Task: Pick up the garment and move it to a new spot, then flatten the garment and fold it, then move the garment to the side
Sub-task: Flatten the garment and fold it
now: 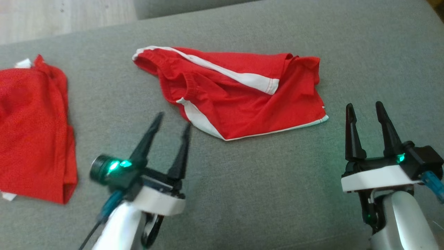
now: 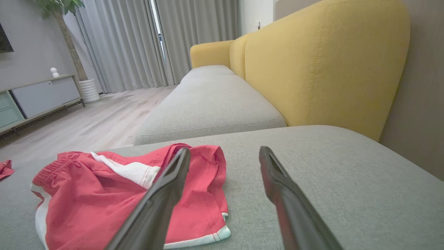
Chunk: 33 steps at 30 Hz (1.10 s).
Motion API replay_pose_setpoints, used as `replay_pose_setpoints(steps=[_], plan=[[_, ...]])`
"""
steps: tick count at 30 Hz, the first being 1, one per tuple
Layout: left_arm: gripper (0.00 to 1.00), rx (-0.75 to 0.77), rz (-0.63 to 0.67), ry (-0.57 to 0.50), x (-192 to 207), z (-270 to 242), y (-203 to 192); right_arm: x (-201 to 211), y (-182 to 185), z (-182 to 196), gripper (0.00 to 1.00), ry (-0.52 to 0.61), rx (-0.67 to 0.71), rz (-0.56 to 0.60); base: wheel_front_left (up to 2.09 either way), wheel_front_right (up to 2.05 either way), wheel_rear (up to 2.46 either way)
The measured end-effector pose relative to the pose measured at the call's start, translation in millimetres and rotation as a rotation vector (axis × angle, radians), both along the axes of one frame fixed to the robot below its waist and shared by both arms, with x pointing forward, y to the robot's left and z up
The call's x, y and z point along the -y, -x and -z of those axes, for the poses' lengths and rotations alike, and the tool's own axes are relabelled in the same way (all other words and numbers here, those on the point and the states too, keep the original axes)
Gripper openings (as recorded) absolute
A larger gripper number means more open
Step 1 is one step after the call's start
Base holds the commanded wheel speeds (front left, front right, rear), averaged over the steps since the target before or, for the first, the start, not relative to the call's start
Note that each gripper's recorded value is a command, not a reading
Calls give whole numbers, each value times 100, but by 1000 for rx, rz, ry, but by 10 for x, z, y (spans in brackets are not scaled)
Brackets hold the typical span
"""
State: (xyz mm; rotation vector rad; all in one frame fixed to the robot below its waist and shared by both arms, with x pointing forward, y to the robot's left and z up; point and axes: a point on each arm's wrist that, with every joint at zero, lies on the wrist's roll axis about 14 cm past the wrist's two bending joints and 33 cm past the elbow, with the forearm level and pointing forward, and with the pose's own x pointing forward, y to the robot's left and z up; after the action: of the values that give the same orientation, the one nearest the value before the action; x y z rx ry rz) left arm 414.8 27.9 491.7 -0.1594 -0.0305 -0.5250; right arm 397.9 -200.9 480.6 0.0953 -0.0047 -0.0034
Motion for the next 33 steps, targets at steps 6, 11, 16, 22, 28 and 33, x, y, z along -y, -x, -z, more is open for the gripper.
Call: replay_pose_setpoints(steps=[6, 11, 16, 22, 28, 33], plan=[[100, -29, 198, -173, 302, 328, -65, 48, -14, 122, 100, -4, -34, 15, 0, 0, 0], [100, -58, 229, -344, 216, 573, -337, 86, -75, 142, 100, -6, -38, 25, 0, 0, 0], [100, -70, 232, -431, 173, 708, -559, 133, -92, 192, 100, -8, -50, 38, 0, 0, 0], [100, -88, 258, -474, 211, 846, -642, 184, -84, 251, 100, -4, -68, 53, 0, 0, 0], [100, -105, 261, -504, 183, 946, -723, 211, -105, 257, 100, 0, -69, 59, 0, 0, 0], [80, -133, 269, -515, 174, 1039, -720, 218, -103, 275, 100, 1, -74, 61, 0, 0, 0]])
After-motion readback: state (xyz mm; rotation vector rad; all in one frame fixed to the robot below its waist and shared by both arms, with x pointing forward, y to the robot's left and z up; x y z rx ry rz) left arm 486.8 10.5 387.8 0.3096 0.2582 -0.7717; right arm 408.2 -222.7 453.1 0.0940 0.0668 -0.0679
